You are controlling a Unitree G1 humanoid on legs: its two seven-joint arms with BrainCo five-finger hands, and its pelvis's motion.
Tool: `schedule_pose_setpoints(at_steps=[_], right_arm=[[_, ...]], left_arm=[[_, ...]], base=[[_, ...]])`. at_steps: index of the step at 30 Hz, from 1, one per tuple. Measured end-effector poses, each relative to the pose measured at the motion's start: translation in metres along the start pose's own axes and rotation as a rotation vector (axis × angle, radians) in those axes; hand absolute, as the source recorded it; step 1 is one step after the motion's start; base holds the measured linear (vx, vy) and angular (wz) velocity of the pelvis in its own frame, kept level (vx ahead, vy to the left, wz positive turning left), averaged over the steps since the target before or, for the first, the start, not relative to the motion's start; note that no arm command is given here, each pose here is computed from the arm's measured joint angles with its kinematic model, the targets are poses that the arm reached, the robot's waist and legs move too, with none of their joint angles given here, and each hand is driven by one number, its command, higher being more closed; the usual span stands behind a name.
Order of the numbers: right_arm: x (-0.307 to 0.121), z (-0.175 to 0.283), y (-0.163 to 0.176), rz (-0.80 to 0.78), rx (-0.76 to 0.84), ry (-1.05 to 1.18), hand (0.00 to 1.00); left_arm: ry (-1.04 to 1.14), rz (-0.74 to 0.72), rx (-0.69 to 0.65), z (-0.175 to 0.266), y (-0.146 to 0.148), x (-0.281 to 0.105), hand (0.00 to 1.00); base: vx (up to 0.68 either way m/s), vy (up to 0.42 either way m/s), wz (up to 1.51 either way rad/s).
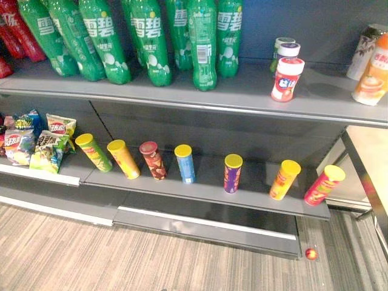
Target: Put the gum and the chips on the shelf.
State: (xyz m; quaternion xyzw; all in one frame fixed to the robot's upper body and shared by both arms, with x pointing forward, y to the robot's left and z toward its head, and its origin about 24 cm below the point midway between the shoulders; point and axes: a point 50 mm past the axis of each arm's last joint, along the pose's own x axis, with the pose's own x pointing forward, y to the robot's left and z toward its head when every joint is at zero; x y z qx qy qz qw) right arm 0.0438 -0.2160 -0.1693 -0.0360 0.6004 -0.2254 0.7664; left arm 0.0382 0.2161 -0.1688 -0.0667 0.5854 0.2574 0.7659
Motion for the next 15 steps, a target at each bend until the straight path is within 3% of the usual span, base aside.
schedule_pose_setpoints(at_steps=[15], right_arm=[[0.0001, 0.0006, -0.0009, -0.005, 0.002, -0.007, 0.0]], left_arm=[[0.007, -0.037, 0.003, -0.0005, -0.0016, 0.0, 0.0]], base=[[0.0, -0.001, -0.03]])
